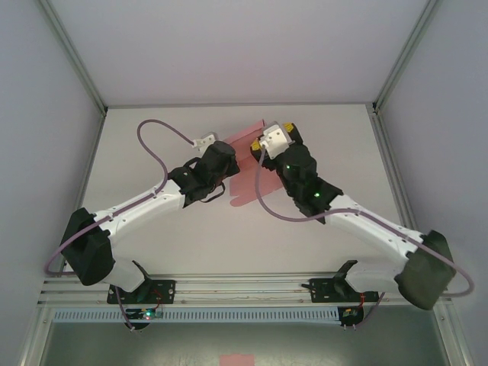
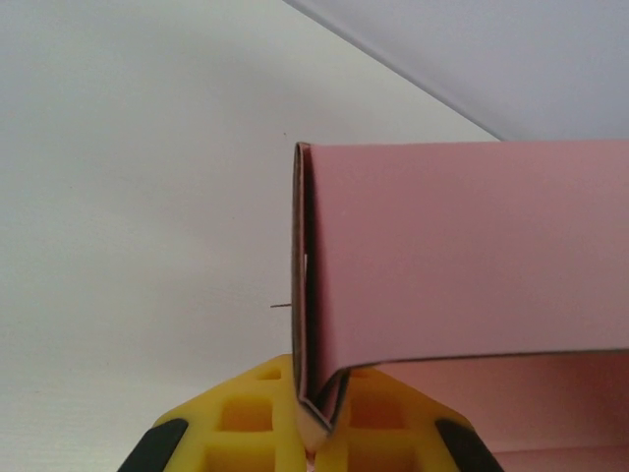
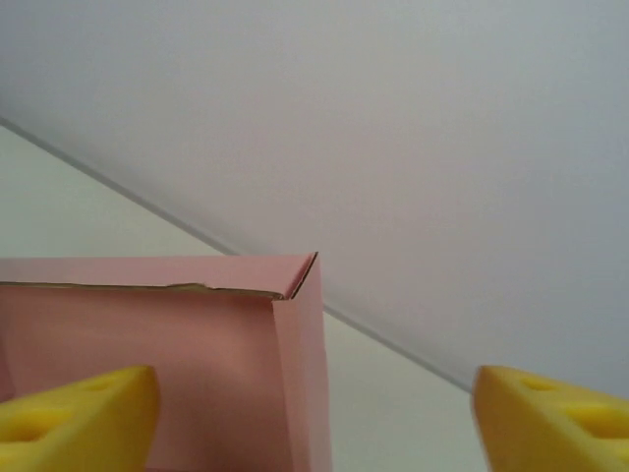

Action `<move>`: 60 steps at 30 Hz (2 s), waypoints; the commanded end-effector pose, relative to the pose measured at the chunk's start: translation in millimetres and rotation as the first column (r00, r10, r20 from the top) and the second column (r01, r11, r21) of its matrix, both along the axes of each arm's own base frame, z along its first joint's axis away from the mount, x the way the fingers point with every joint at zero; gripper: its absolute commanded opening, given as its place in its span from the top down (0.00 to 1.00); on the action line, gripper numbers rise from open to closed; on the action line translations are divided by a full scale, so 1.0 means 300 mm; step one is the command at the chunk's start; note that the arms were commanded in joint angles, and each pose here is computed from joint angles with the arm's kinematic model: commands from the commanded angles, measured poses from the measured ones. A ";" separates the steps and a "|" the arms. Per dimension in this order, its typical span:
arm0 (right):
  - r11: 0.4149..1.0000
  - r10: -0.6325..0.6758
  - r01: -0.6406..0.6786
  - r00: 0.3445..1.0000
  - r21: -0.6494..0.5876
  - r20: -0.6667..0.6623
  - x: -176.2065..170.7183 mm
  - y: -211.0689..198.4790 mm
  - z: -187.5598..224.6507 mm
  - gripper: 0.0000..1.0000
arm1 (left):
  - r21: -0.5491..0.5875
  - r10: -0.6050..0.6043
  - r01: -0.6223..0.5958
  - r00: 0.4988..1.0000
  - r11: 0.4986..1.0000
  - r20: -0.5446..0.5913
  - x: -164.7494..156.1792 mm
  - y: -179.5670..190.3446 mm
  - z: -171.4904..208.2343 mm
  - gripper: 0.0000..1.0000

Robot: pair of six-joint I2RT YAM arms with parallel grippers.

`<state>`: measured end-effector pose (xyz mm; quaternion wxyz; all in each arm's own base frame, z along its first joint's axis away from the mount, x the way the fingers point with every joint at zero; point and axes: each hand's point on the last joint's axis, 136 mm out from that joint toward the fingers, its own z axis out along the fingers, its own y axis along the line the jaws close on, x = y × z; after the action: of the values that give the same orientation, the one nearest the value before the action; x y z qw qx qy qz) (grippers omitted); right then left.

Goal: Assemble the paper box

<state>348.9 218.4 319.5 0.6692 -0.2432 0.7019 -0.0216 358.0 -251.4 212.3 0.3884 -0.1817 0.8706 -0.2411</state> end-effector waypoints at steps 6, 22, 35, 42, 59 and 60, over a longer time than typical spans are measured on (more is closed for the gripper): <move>0.940 0.140 -0.125 0.990 0.319 -0.024 -0.174 -0.128 0.104 0.02 | 0.147 -0.091 0.076 0.991 0.986 0.099 -0.024 0.051 0.057 1.00; 0.800 -0.016 0.270 0.902 0.535 -0.432 -0.017 -0.463 -0.160 0.02 | 0.279 -0.626 0.573 0.762 0.771 0.164 -0.119 -0.158 0.148 1.00; 0.757 -0.400 0.529 0.839 0.384 -0.368 -0.201 -0.725 -0.186 0.02 | 0.404 -0.739 0.855 0.036 -0.326 -0.673 -0.226 -0.061 -0.162 1.00; 0.756 -0.422 0.548 0.827 0.359 -0.372 -0.227 -0.746 -0.190 0.02 | 0.196 -0.425 0.748 -0.125 -0.634 -0.897 -0.209 -0.071 -0.392 1.00; 0.772 -0.393 0.519 0.844 0.368 -0.366 -0.216 -0.729 -0.191 0.02 | 0.306 -0.368 0.527 -0.014 -0.793 -0.930 -0.165 -0.294 -0.836 1.00; 0.773 -0.390 0.516 0.845 0.369 -0.366 -0.215 -0.727 -0.191 0.02 | 0.316 -0.372 0.511 -0.007 -0.799 -0.928 -0.167 -0.300 -0.853 1.00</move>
<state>284.1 1.4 261.0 0.5732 0.1010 0.8130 0.0144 313.8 -313.8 30.6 -0.0105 0.7777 0.5773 0.2486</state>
